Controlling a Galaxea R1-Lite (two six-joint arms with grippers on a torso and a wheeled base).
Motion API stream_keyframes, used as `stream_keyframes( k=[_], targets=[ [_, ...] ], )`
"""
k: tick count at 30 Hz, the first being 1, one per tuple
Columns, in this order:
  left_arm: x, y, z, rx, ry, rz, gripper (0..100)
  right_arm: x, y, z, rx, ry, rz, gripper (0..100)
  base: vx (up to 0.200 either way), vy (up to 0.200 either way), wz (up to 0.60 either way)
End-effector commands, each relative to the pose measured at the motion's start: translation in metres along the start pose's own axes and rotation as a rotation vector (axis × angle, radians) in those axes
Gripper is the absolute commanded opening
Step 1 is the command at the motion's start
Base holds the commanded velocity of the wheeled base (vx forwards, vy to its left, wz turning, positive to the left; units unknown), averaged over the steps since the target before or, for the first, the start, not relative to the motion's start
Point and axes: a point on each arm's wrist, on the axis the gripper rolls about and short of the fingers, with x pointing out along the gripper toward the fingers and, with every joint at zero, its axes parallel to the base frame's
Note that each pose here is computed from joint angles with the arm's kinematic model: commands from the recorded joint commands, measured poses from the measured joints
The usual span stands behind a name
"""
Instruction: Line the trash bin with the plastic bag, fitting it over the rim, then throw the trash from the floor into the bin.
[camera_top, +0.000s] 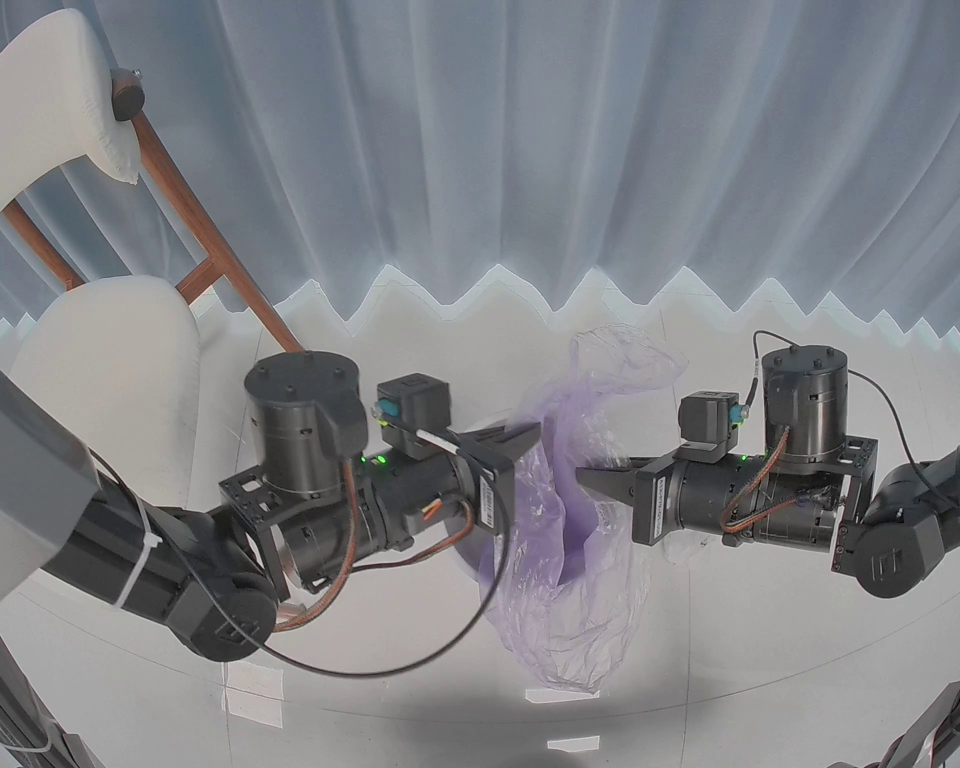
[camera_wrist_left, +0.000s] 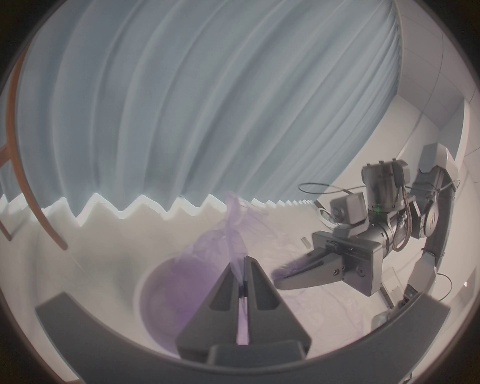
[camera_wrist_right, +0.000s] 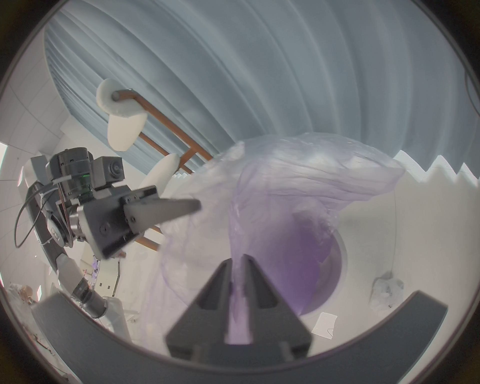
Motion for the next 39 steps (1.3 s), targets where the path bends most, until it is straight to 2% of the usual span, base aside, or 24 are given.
stream_keyframes(
  k=[1,4,7,10,13,14,17,22,26,28,29,30,33,35,39],
  targets=[
    [-0.008,0.037,0.016,0.007,-0.051,0.094,0,0.001,-0.029,0.001,0.039,-0.007,-0.090,0,0.000,0.000,0.00],
    [-0.031,0.077,0.031,0.003,-0.080,0.185,0,-0.016,-0.057,0.007,0.080,-0.043,-0.182,0,0.000,0.000,0.00],
    [-0.049,0.097,0.028,-0.016,-0.045,0.224,0,-0.023,-0.076,0.006,0.108,-0.048,-0.239,0,0.000,0.000,0.00],
    [-0.056,0.098,0.010,-0.077,0.018,0.227,0,-0.021,-0.086,0.002,0.130,-0.037,-0.263,0,0.000,0.000,0.00],
    [-0.051,0.088,0.004,-0.130,0.031,0.199,0,-0.017,-0.090,-0.002,0.149,-0.025,-0.269,0,0.000,0.000,0.00],
    [-0.045,0.082,-0.001,-0.181,0.043,0.182,0,-0.017,-0.097,-0.006,0.171,-0.016,-0.291,0,0.000,0.000,0.00],
    [-0.039,0.085,-0.011,-0.200,0.064,0.222,0,-0.020,-0.107,-0.013,0.195,0.003,-0.323,0,0.000,0.000,0.00],
    [-0.024,0.103,-0.015,-0.201,0.026,0.333,0,-0.014,-0.129,-0.014,0.223,0.002,-0.369,0,0.000,0.000,0.00],
    [-0.014,0.117,-0.020,-0.202,0.024,0.389,0,0.001,-0.146,-0.004,0.235,-0.044,-0.379,0,0.000,0.000,0.00],
    [-0.007,0.139,-0.018,-0.205,0.006,0.434,0,0.019,-0.158,0.013,0.234,-0.097,-0.375,0,0.000,0.000,0.00],
    [-0.007,0.139,-0.018,-0.205,0.006,0.434,0,0.019,-0.158,0.013,0.234,-0.097,-0.375,0,0.000,0.000,0.00],
    [-0.002,0.152,-0.021,-0.209,0.005,0.453,0,0.031,-0.168,0.020,0.233,-0.122,-0.374,0,0.000,0.000,0.00],
    [0.005,0.172,-0.023,-0.212,-0.010,0.483,0,0.049,-0.179,0.026,0.227,-0.139,-0.371,0,0.000,0.000,0.00],
    [0.008,0.178,-0.024,-0.214,-0.007,0.492,0,0.056,-0.183,0.028,0.226,-0.141,-0.370,0,0.000,0.000,0.00],
    [0.015,0.189,-0.020,-0.243,0.069,0.521,0,0.073,-0.199,0.030,0.247,-0.100,-0.391,0,0.000,0.000,0.00]
  ],
)
